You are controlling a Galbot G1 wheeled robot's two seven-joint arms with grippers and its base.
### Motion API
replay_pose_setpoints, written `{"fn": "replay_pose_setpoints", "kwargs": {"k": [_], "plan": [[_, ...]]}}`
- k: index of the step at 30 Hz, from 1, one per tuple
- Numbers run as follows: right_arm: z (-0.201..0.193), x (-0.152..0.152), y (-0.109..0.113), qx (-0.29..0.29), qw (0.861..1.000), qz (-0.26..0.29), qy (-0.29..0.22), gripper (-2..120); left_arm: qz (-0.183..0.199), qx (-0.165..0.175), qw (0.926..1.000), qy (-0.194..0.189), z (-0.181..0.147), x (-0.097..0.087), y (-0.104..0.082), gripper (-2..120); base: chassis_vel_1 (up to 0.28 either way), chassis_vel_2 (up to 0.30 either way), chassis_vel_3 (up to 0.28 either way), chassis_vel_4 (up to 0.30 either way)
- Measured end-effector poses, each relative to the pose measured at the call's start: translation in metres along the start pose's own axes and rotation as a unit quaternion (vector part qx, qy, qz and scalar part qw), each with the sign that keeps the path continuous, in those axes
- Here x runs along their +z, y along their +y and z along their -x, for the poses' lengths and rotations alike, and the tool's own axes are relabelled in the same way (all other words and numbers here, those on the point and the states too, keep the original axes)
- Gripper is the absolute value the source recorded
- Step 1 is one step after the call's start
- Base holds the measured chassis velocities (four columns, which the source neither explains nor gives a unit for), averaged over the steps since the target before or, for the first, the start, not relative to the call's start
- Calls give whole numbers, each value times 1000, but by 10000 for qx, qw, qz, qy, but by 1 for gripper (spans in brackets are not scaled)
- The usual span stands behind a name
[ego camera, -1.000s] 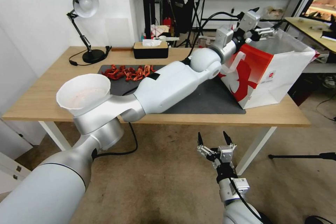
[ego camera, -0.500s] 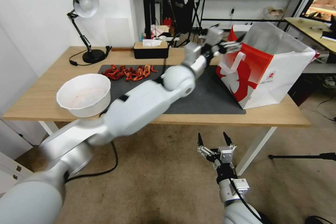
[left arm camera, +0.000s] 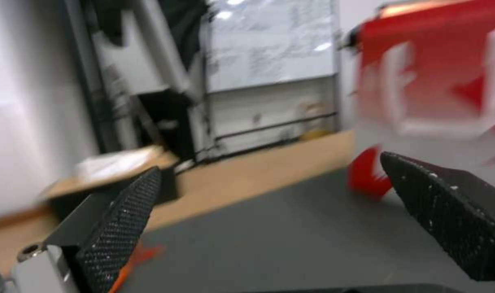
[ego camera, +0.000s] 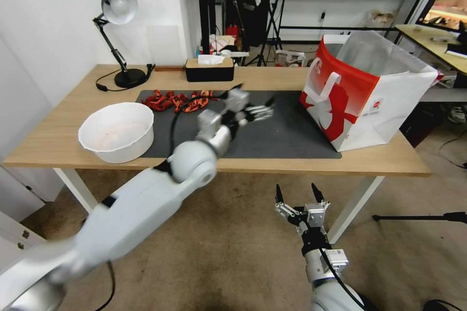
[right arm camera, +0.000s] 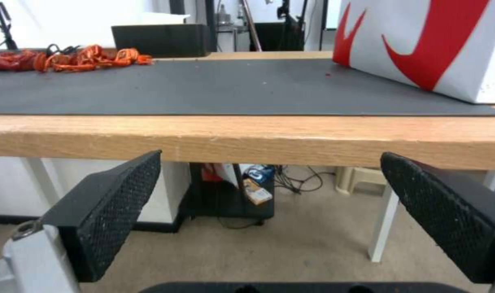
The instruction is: Close the takeout container lid, then place the container into the takeout bag.
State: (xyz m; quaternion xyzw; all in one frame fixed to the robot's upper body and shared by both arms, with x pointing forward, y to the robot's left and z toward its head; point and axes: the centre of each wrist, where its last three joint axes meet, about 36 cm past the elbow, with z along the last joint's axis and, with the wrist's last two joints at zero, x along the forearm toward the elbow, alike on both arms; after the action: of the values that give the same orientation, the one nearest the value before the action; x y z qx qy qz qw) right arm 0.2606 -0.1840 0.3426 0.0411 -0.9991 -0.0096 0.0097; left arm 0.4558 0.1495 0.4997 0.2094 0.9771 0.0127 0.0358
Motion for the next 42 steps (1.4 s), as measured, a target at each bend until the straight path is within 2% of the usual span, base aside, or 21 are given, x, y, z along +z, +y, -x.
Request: {"fn": "replay_pose_setpoints", "kwargs": {"k": [1,4,6,8,9,15,19,20,23,33,36,42], "plan": [[0,0,0,0,10000,0,0,100,0,0,10000,0,0,0,0,100,0,0,0,0],[0,-1,-1,-14,10000,-30,-7,100,127,-499,9984,249,-35,19,5,100,0,0,0,0],[0,-1,-1,-16,10000,-53,-18,100,190,-597,9976,283,-43,25,6,100,0,0,0,0],[1,-2,-3,-24,9999,-114,-74,100,327,-853,9952,361,-68,37,10,100,0,0,0,0],[1,-2,-3,-24,9999,-114,-74,100,327,-853,9952,361,-68,37,10,100,0,0,0,0],[2,-7,-6,-13,9997,-179,-175,100,501,-1287,9886,603,-118,56,14,100,0,0,0,0],[2,-8,-7,3,9996,-198,-205,100,559,-1645,9819,751,-141,63,9,100,0,0,0,0],[2,-8,-7,3,9996,-198,-205,100,559,-1645,9819,751,-141,63,9,100,0,0,0,0],[3,-10,-8,30,9994,-230,-260,100,491,-1973,9749,903,-162,71,-4,100,0,0,0,0],[0,-13,-17,124,9984,-225,-503,100,171,-2232,9710,844,-174,83,-13,100,0,0,0,0],[1,-13,-22,153,9977,-203,-621,100,-2,-2174,9723,858,-178,89,-16,100,0,0,0,0],[2,-15,-24,176,9976,-197,-646,100,-159,-2131,9727,909,-178,90,-18,100,0,0,0,0]]}}
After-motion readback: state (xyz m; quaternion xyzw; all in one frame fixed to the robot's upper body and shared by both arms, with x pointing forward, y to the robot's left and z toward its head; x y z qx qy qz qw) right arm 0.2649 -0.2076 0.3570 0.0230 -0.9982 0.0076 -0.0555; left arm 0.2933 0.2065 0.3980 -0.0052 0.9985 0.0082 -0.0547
